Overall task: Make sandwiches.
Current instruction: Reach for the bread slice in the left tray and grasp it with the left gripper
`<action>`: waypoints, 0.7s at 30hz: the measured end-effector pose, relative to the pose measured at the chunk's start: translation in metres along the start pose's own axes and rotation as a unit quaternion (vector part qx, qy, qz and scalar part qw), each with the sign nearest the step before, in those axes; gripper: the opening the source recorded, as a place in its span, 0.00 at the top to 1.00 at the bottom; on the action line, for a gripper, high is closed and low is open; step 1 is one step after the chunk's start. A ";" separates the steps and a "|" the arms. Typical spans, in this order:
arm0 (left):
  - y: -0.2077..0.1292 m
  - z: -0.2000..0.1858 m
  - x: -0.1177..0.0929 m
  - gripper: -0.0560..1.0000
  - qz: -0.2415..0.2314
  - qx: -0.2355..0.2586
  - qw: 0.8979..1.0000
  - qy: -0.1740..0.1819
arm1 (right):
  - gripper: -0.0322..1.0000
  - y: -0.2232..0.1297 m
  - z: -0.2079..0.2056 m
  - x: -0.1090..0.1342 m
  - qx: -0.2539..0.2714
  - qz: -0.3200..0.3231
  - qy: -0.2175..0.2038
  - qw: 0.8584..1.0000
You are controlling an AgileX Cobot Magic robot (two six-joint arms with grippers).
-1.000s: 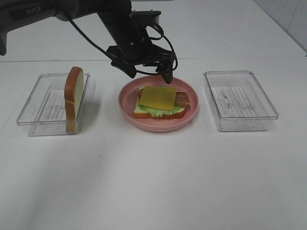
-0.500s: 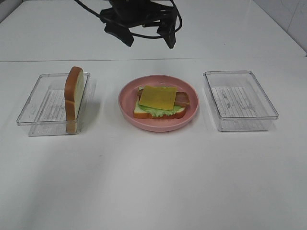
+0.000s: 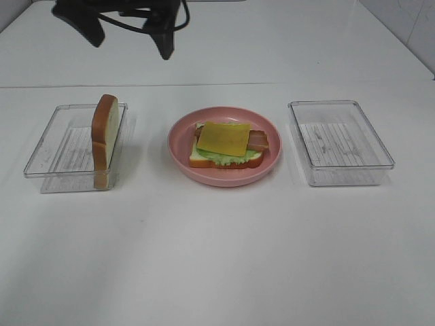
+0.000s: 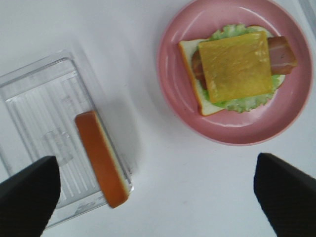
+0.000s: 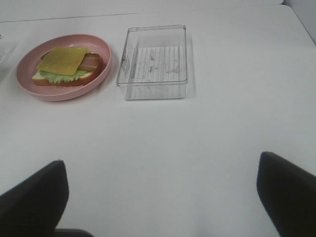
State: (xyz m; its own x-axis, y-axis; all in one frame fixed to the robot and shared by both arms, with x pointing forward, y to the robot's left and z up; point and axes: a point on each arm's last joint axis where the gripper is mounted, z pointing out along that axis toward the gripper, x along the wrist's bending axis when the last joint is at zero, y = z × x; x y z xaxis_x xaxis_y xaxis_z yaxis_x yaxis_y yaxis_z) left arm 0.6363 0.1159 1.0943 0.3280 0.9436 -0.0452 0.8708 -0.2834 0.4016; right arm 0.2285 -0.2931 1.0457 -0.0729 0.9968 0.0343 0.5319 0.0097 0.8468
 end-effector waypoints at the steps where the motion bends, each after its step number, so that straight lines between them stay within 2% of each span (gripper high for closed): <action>1: 0.000 0.000 0.000 0.01 0.000 0.000 1.000 0.000 | 0.02 0.000 0.000 0.000 0.000 0.000 0.000 1.000; 3: -0.004 0.000 0.026 0.01 -0.029 0.008 1.000 0.010 | 0.02 0.000 0.000 0.000 0.000 0.000 0.000 1.000; 4: -0.004 0.000 0.026 0.01 -0.029 0.008 1.000 0.010 | 0.02 0.000 0.000 0.000 0.000 0.000 0.000 1.000; 5: -0.007 0.005 0.040 0.01 -0.049 0.020 0.999 0.010 | 0.02 0.000 0.000 0.000 0.000 0.000 0.000 1.000; 6: -0.007 0.005 0.040 0.01 -0.049 0.020 0.999 0.010 | 0.02 0.000 0.000 0.000 0.000 0.000 0.000 1.000; 8: -0.013 0.013 0.058 0.01 -0.076 0.037 0.996 0.008 | 0.02 0.000 0.000 0.000 0.000 0.000 0.000 1.000; 12: -0.021 0.022 0.067 0.01 -0.091 0.056 0.994 0.006 | 0.02 0.000 0.000 0.000 0.000 0.000 0.000 1.000; 14: -0.033 0.035 0.073 0.01 -0.099 0.088 0.991 0.009 | 0.02 0.000 0.000 0.000 0.000 0.000 0.000 1.000; 20: -0.044 0.057 0.074 0.01 -0.101 0.126 0.987 0.005 | 0.02 0.000 0.000 0.000 0.000 0.000 0.000 1.000; 21: -0.045 0.063 0.072 0.01 -0.105 0.134 0.985 -0.007 | 0.02 0.000 0.000 0.000 0.000 0.000 0.000 1.000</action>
State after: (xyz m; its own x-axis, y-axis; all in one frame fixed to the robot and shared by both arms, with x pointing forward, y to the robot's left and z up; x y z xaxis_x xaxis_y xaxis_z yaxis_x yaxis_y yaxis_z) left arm 0.6433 0.1860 1.0152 0.1336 0.9845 -0.1140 0.9847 -0.1190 0.1270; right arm 0.2285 -0.2931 1.0457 -0.0729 0.9968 0.0343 0.5319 0.0097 0.8468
